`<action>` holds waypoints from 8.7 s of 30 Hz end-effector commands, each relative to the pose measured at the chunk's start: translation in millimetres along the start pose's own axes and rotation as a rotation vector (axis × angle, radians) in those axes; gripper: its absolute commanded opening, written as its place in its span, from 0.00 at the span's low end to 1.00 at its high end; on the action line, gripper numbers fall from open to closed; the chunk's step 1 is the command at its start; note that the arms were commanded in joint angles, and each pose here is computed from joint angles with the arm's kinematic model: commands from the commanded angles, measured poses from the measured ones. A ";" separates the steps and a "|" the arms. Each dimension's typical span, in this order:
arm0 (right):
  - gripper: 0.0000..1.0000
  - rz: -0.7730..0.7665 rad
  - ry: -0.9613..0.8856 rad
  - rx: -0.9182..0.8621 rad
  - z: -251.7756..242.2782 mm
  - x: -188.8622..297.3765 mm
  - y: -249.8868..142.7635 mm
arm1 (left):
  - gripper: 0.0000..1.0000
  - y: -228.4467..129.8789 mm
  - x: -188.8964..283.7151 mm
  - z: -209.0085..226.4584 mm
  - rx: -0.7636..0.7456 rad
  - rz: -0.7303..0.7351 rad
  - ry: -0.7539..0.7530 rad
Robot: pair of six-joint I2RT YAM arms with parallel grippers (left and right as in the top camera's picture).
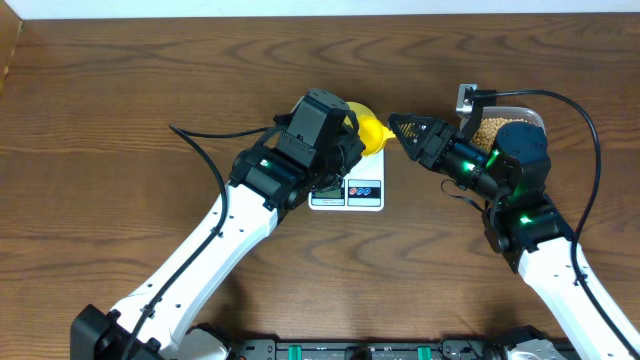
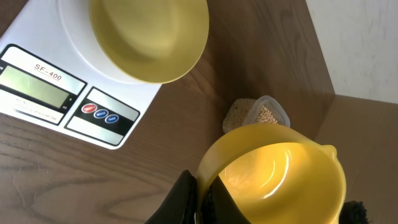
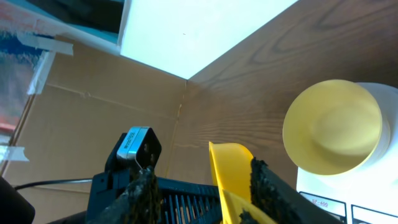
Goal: Scoop item into bowl and weigh 50g on scale
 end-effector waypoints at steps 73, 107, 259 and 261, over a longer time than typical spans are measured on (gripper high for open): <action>0.01 -0.090 -0.150 0.124 -21.6 5.7 19.1 | 0.94 12.9 45.7 18.4 -0.406 -0.045 0.054; 0.01 -0.407 -0.827 0.421 43.1 72.8 67.1 | 0.98 2.6 28.8 50.7 -0.974 0.210 0.204; 0.01 -0.403 -0.852 0.357 32.3 87.8 78.5 | 0.98 -47.7 -130.3 92.4 -1.078 0.138 0.592; 0.01 -0.403 -0.853 0.356 32.2 87.8 78.5 | 0.98 -47.5 -130.2 92.3 -1.078 0.136 0.593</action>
Point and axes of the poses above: each gripper's point midway between its finger pads, its own x axis back along the fingers, its own z axis along the line the jaws close on, y = z × x, the point moved 10 cm from there along x, back along the fingers, and after that the axes turned 15 degrees about -x, right-handed, at the moved point
